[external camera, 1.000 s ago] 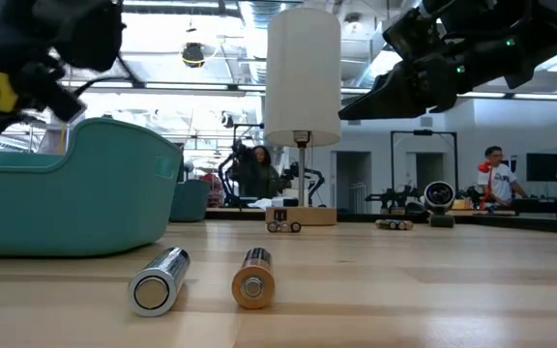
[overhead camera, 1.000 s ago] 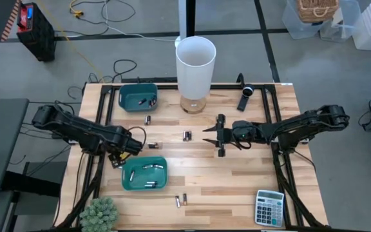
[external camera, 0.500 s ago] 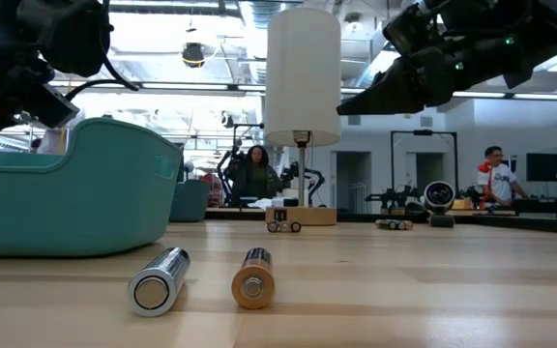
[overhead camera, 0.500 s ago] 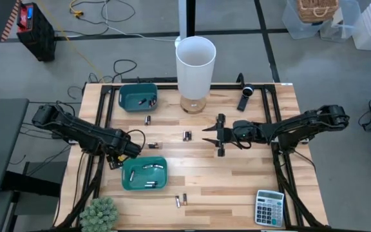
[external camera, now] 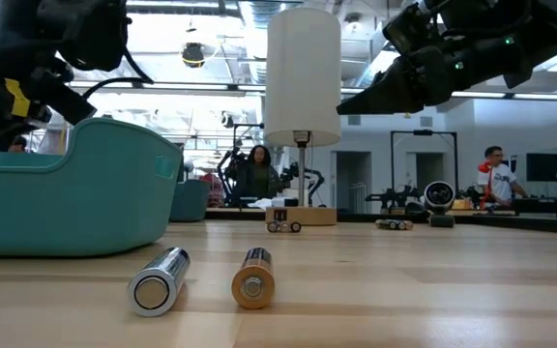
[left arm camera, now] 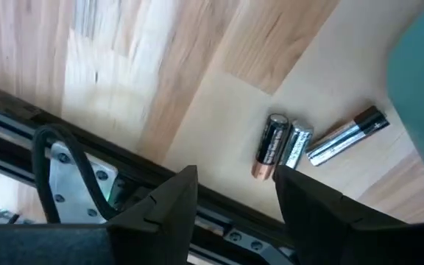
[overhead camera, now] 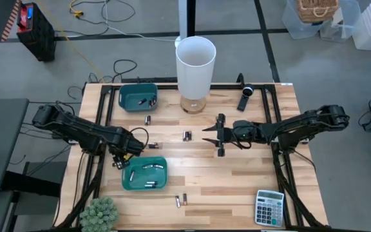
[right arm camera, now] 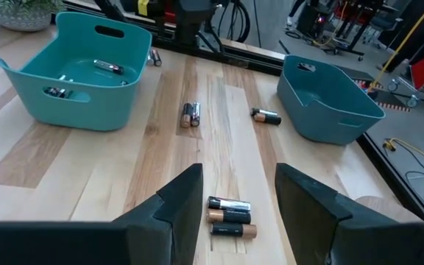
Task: Sort batteries
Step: Put the silver battery into the green bin
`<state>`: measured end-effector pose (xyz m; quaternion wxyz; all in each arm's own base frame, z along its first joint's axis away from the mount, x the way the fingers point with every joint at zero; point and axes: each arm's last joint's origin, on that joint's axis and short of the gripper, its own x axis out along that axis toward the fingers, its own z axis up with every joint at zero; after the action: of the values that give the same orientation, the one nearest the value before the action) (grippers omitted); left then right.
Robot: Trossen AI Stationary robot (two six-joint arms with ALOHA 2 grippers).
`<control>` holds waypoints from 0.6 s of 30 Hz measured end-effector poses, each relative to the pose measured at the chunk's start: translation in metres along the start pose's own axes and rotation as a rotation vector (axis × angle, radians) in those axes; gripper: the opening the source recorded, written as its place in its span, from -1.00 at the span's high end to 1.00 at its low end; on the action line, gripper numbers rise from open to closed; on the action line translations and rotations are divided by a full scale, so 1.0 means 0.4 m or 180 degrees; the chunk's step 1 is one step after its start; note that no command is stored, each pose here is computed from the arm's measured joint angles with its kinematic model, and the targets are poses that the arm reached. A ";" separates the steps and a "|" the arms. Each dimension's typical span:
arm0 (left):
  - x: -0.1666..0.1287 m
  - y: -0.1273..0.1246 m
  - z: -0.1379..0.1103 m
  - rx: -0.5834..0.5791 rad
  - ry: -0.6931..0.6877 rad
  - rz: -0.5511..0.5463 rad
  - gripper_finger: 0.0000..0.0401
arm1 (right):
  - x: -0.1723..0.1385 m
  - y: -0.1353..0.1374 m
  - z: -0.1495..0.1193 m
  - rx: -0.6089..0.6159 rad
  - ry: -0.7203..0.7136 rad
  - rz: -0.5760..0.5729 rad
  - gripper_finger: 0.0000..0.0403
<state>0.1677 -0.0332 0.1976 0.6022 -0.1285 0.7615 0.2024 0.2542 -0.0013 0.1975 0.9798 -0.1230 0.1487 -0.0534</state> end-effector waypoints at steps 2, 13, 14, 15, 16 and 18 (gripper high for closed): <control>0.002 -0.002 0.001 0.0010 0.0013 -0.0019 0.11 | 0.000 0.000 0.000 -0.0001 0.0001 0.0000 0.08; 0.003 -0.014 -0.007 0.0311 0.0016 -0.0065 0.11 | 0.000 0.002 -0.004 -0.0009 0.0049 0.0015 0.08; 0.003 -0.014 -0.007 0.0342 0.0019 -0.0058 0.11 | 0.000 0.002 -0.004 -0.0009 0.0048 0.0015 0.08; 0.002 -0.013 -0.006 0.0364 0.0004 -0.0040 0.11 | 0.000 0.002 -0.004 -0.0010 0.0048 0.0015 0.08; 0.000 -0.010 -0.004 0.0367 -0.0036 0.0006 0.11 | 0.000 0.002 -0.004 -0.0010 0.0046 0.0014 0.08; -0.011 -0.002 0.010 0.0260 -0.0167 0.0073 0.11 | 0.000 0.002 -0.003 -0.0010 0.0044 0.0014 0.08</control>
<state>0.1725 -0.0323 0.2012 0.6243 -0.0898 0.7545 0.1814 0.2538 -0.0010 0.1961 0.9786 -0.1238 0.1558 -0.0519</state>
